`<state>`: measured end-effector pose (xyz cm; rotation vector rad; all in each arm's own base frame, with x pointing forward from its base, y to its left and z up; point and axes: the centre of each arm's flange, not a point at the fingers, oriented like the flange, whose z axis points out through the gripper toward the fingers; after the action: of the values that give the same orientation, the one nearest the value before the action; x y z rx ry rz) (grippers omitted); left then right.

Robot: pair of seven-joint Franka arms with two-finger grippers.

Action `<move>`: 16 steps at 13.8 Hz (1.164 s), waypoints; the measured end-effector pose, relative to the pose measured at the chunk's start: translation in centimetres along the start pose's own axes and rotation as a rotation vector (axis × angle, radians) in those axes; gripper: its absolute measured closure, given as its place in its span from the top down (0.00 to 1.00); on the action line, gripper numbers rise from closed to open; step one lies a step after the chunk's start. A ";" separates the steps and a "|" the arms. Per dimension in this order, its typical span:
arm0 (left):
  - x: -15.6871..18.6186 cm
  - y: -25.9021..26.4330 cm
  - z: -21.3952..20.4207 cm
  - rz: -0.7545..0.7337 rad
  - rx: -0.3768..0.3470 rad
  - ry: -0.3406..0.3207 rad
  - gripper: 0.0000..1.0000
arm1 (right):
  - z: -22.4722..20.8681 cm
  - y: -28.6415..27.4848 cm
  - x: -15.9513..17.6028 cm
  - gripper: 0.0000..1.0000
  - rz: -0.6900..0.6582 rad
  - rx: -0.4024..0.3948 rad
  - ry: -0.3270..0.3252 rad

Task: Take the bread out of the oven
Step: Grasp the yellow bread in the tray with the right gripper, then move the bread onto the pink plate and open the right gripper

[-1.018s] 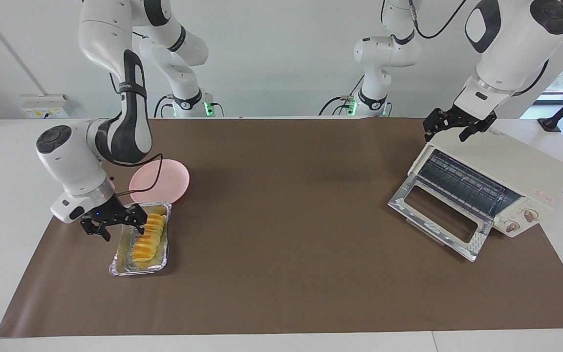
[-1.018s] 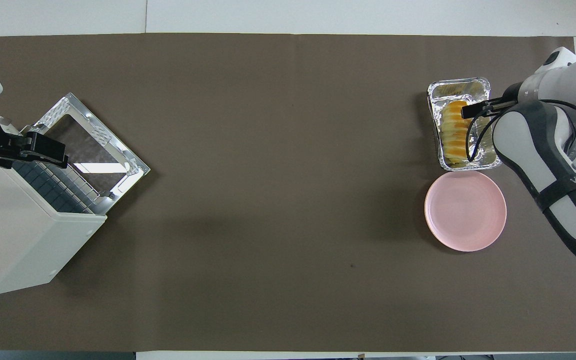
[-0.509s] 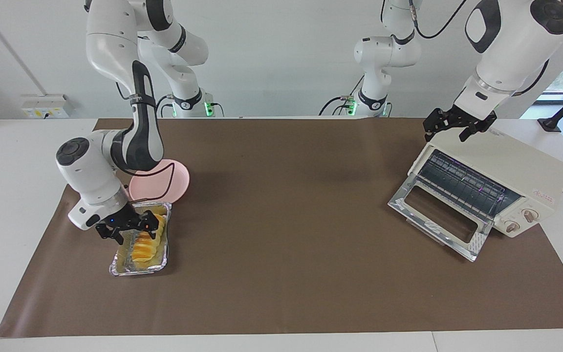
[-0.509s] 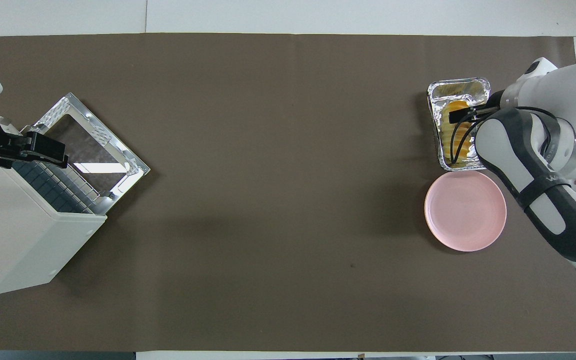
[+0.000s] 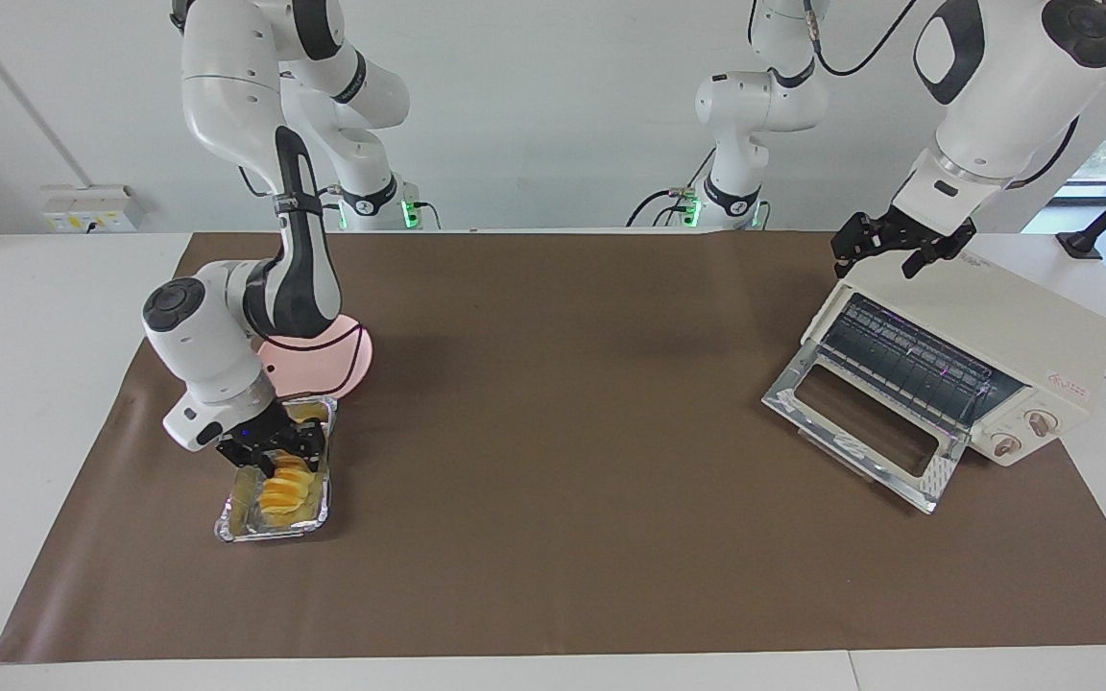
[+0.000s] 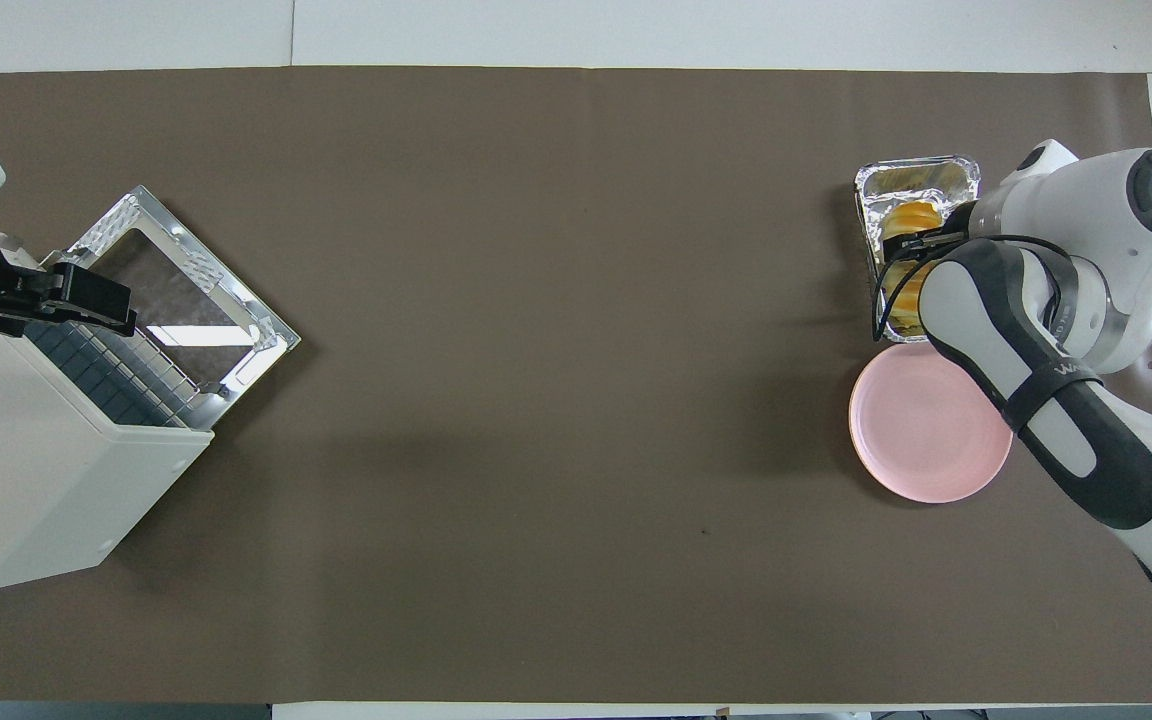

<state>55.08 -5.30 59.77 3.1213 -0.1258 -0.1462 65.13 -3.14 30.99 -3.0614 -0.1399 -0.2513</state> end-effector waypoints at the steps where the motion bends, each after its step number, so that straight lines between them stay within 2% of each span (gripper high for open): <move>1: 0.0 0.0 0.0 0.000 0.000 0.000 1.00 | -0.1 0.1 0.0 0.43 -0.001 -0.001 0.001; 4: 0.0 0.0 0.0 0.000 0.000 0.000 1.00 | -0.4 -0.1 0.1 0.12 -0.014 0.000 0.005; 5: 0.0 0.0 0.0 0.000 0.000 0.000 1.00 | -0.8 -0.3 0.2 0.09 -0.017 0.003 0.001; 7: 0.0 0.0 0.0 0.000 0.000 0.000 1.00 | -2.6 -0.6 0.7 0.09 -0.023 0.013 -0.019; 11: 0.0 0.0 0.0 0.000 0.000 0.000 1.00 | -8.9 -1.4 1.4 0.07 -0.037 0.030 -0.039; 16: 0.0 0.0 0.0 0.000 0.000 0.000 1.00 | -14.5 -2.5 -2.1 0.07 -0.023 0.055 -0.131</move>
<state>55.08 -5.30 59.77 3.1213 -0.1257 -0.1462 60.46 -1.87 45.03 -3.0218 -0.1855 -0.0465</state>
